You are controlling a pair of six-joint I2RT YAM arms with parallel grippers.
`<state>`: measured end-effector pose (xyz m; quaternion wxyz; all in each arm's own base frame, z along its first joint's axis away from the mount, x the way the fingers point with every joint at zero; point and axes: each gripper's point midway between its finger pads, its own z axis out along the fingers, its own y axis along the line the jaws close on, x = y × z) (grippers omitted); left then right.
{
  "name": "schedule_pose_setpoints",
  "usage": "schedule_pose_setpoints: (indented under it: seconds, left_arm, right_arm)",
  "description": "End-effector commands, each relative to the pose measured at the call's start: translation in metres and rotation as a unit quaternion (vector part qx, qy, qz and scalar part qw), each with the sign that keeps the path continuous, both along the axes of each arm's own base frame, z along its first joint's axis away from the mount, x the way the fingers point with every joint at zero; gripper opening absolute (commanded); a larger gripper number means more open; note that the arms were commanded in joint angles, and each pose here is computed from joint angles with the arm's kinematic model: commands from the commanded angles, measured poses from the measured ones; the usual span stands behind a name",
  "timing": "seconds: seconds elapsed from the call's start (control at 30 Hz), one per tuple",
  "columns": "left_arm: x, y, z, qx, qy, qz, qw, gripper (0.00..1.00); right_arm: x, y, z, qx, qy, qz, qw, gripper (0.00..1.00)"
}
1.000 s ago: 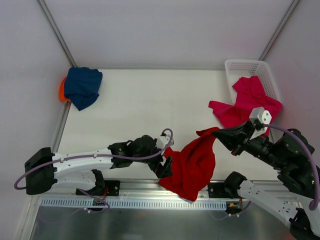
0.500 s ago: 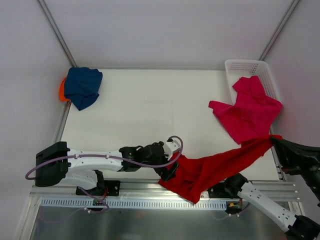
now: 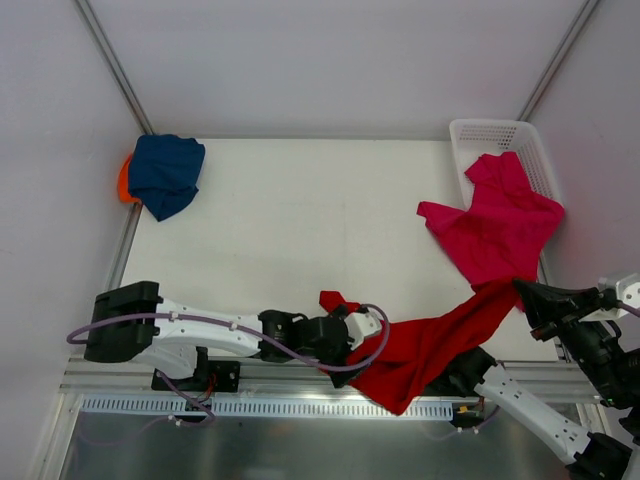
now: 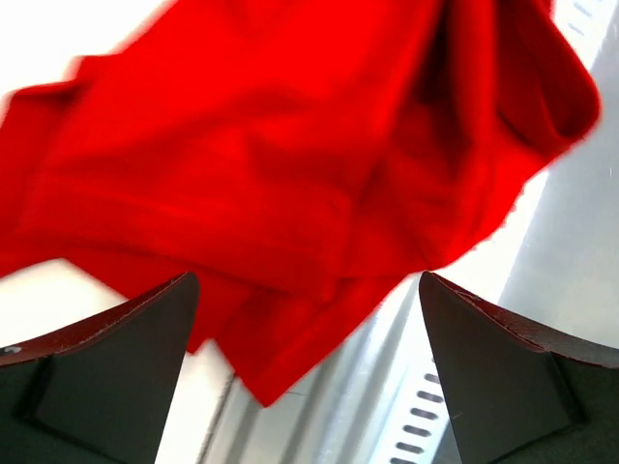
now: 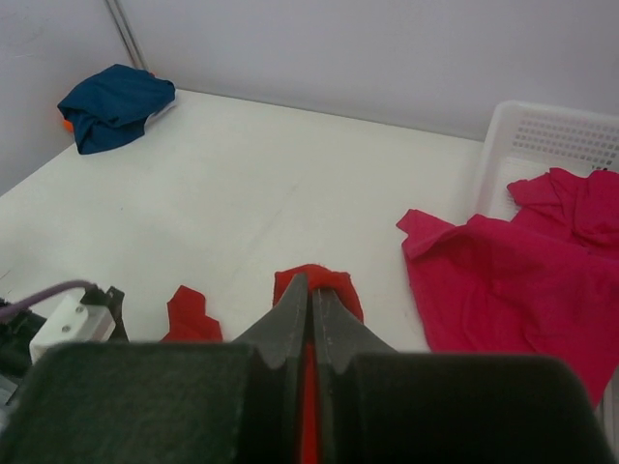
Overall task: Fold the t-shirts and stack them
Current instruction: Flatten out the tshirt
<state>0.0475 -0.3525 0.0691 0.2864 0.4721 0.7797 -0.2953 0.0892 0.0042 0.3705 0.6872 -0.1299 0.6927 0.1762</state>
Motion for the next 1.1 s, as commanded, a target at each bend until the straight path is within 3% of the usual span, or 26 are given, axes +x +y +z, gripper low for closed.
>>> schedule_pose_setpoints:
  seconds: [0.0,0.37,0.53,0.73,0.9,1.07]
  left_arm:
    - [-0.015,-0.017,0.004,0.016,-0.041,-0.033,0.998,0.99]
    - [-0.005,-0.027,-0.047,0.112,-0.119,-0.003,0.986,0.99]
    - [0.002,-0.022,-0.044,0.128,-0.144,0.008,0.981,0.99]
    - [0.003,-0.013,-0.004,0.117,-0.153,0.0,0.981,0.99]
    - [-0.007,0.004,0.057,0.063,-0.139,-0.031,0.988,0.99]
    - [-0.008,0.012,0.076,0.034,-0.141,-0.042,0.989,0.99]
  right_arm:
    - [0.0,-0.007,0.0,0.019,-0.002,-0.017,1.0,0.0]
    - [-0.004,-0.005,-0.007,0.036,0.003,-0.006,0.999,0.0]
    - [-0.006,-0.006,-0.014,0.033,0.012,-0.005,0.999,0.0]
    - [-0.001,-0.004,-0.023,0.022,0.025,-0.012,0.999,0.0]
    - [0.004,-0.002,-0.03,0.012,0.035,-0.019,0.999,0.0]
    - [0.008,0.001,-0.036,0.007,0.044,-0.022,0.999,0.0]
